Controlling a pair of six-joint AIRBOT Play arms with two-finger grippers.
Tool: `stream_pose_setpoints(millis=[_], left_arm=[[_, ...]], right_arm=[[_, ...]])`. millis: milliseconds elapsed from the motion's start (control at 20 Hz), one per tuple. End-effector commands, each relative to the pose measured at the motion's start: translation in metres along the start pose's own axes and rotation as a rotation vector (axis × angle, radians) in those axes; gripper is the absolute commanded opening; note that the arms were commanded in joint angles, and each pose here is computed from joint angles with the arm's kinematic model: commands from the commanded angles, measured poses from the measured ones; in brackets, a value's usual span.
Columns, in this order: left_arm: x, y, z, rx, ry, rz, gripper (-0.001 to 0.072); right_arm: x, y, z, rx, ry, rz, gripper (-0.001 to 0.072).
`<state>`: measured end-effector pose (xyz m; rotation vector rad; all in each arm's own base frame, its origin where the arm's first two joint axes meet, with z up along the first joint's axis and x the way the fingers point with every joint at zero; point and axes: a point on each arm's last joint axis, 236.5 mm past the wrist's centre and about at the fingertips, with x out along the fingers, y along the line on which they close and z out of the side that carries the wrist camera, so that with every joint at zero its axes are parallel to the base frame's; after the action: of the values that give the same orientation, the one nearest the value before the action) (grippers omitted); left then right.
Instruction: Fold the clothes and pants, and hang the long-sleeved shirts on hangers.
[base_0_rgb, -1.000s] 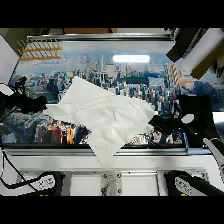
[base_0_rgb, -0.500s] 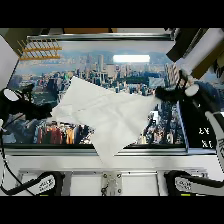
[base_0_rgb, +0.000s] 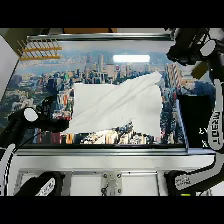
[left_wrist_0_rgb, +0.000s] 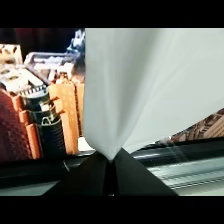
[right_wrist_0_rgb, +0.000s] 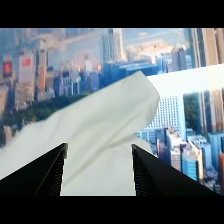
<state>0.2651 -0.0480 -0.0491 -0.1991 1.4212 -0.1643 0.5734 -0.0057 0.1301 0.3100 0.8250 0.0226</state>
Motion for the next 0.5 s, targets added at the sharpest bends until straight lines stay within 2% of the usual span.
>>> stream_pose_setpoints(millis=[0,300,450], left_arm=[[0.000,-0.004,0.001,0.015,-0.033,0.001,0.0005],[0.000,-0.004,0.005,0.016,-0.049,0.003,0.0005],[0.000,-0.004,0.004,0.015,-0.048,0.003,0.0005]], right_arm=[[-0.010,-0.027,-0.062,-0.121,0.269,-0.039,0.0435],[-0.013,-0.107,-0.187,0.153,0.544,-0.125,0.0439],[0.009,-0.106,-0.230,0.326,0.566,-0.012,0.0443]])
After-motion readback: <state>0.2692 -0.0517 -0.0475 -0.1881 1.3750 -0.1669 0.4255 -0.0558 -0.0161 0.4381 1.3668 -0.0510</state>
